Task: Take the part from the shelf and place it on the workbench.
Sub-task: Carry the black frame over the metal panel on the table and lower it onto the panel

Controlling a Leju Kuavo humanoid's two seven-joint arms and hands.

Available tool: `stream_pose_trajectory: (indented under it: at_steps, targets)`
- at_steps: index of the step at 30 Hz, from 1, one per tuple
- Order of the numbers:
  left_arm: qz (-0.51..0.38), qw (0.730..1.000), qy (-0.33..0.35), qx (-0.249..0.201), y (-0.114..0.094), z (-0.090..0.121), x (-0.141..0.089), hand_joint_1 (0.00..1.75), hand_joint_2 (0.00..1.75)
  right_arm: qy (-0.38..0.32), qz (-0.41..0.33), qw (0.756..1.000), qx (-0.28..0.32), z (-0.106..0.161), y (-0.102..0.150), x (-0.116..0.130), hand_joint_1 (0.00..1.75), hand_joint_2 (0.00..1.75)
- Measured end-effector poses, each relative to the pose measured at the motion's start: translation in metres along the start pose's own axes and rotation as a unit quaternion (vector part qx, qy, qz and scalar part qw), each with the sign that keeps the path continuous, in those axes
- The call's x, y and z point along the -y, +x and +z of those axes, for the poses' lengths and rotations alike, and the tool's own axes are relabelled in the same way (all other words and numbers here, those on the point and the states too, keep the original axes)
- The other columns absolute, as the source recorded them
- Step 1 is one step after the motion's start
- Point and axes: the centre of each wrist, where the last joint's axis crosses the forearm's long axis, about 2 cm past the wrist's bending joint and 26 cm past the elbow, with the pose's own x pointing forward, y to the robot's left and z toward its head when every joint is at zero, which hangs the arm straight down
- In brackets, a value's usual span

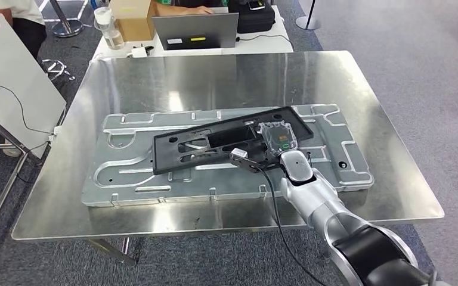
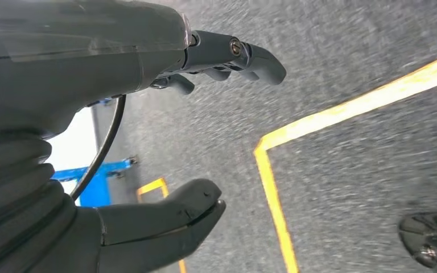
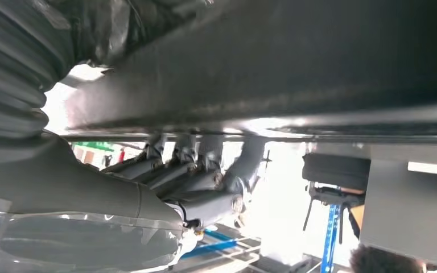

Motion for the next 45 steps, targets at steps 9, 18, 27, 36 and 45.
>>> stream_pose_trajectory:
  at_steps: [9, 18, 27, 36, 45]
  targets:
    - [0.009, 1.000, -0.002, -0.004, -0.003, 0.001, 0.002, 0.00, 0.00, 0.003, -0.012, 1.000, -0.008, -0.001, 0.001, -0.005, 0.00, 1.75]
    - [0.013, 1.000, -0.003, -0.004, -0.003, 0.001, 0.003, 0.00, 0.00, -0.015, -0.017, 1.000, -0.008, -0.005, 0.005, 0.001, 0.00, 1.75]
    - [0.017, 1.000, -0.006, -0.008, -0.007, 0.002, 0.005, 0.00, 0.00, -0.021, -0.028, 0.999, -0.002, -0.005, 0.013, 0.003, 0.00, 1.75]
    - [0.027, 1.000, -0.006, -0.010, -0.004, 0.001, 0.005, 0.00, 0.00, -0.061, -0.056, 0.996, 0.042, 0.001, 0.042, 0.013, 0.00, 1.75]
    - [0.042, 0.999, -0.009, -0.010, -0.003, 0.001, 0.008, 0.00, 0.00, -0.142, -0.069, 0.981, 0.114, 0.008, 0.098, 0.064, 0.00, 1.75]
